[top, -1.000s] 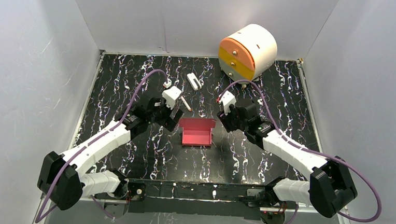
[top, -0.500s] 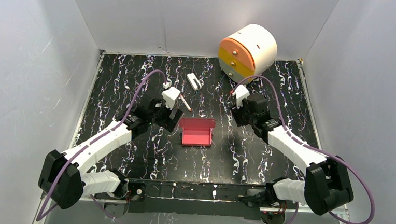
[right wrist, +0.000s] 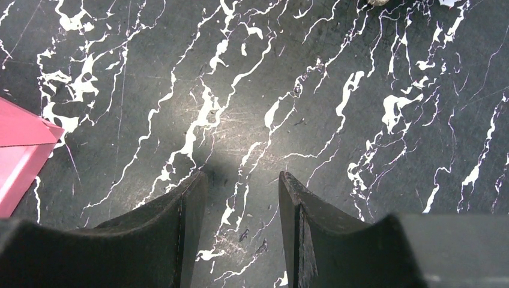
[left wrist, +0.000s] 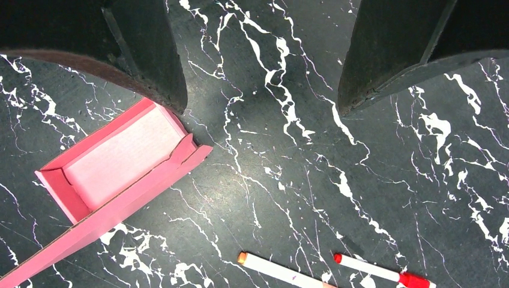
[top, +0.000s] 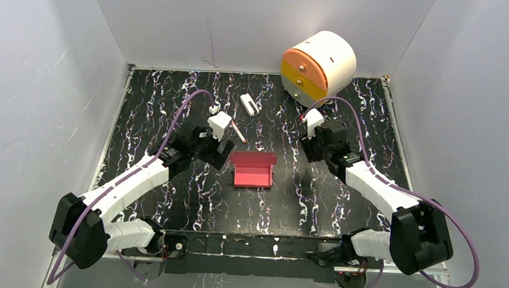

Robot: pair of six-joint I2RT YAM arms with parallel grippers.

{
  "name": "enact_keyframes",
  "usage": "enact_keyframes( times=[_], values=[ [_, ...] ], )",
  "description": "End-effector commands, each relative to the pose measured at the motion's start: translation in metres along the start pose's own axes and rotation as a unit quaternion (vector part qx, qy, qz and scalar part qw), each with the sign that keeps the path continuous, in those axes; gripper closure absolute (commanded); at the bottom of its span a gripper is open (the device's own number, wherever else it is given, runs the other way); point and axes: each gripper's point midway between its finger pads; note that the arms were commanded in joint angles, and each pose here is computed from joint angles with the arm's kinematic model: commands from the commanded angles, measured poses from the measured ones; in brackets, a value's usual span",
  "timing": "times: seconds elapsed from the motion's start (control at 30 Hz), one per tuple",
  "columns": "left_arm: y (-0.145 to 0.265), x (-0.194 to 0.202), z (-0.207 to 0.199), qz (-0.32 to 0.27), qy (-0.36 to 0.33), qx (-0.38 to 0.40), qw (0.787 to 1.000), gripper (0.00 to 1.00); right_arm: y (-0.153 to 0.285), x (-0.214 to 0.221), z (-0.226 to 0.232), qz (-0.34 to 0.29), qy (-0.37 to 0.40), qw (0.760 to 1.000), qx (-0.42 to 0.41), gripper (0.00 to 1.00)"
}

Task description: Fold the paper box

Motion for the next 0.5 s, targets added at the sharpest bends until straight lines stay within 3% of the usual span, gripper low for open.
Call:
enact_keyframes(
  times=[0.0,0.47],
  values=[
    [0.005,-0.005,0.001,-0.01,-0.008,0.007,1.0,0.08,0.001,-0.011,-0.001,-0.023,-0.004,1.0,0.002,0.45],
    [-0.008,0.006,-0.016,0.018,-0.044,0.07,0.996,0.12,-0.003,-0.033,-0.004,-0.037,-0.005,0.999,0.004,0.45]
  ],
)
Point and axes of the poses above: each gripper's point midway between its finger pads, its own y axis back along the fingers, its own z axis along the line the jaws close on, x = y × z, and after that the axes turned 9 degrees about -y, right-handed
